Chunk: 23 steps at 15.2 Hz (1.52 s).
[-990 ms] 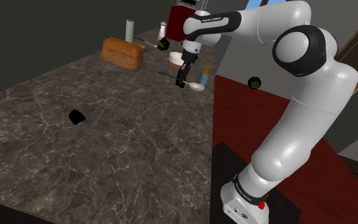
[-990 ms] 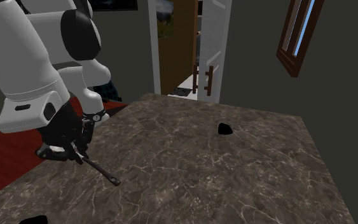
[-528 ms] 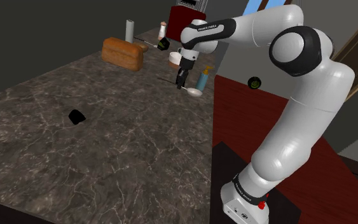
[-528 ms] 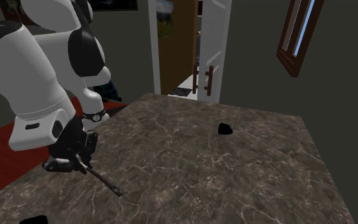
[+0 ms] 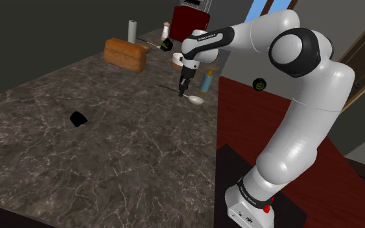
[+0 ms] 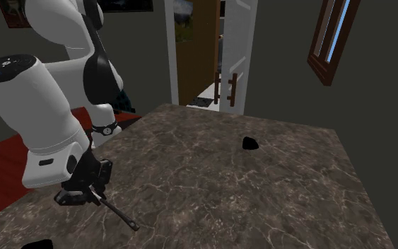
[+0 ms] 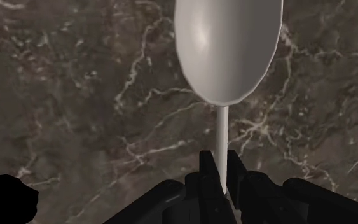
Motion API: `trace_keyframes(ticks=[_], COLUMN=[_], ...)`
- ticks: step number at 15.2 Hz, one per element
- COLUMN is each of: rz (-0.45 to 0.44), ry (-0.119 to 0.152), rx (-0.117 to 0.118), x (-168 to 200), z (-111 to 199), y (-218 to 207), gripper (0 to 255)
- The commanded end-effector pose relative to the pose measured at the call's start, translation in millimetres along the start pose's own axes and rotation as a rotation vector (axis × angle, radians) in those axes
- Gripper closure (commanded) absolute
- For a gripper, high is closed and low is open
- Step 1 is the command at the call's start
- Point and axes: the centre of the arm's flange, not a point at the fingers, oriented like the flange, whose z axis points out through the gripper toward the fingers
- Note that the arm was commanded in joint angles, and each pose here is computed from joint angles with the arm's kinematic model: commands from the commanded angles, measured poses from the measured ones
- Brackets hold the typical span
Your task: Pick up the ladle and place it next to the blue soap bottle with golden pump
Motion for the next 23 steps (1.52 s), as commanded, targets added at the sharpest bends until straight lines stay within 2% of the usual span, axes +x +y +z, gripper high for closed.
trace_keyframes(ticks=[1,7,8,13,17,23], rz=[0.0,0.0,0.0,0.0,0.0,0.0], ry=[0.0,0.0,0.0,0.0,0.0,0.0], rx=[0.0,0.0,0.0,0.0,0.0,0.0], x=[0,0,0,0,0,0], z=[6,6,6,6,-44,-44], y=[1,1,1,1,1,1], gripper=[255,255,0,0,0,0])
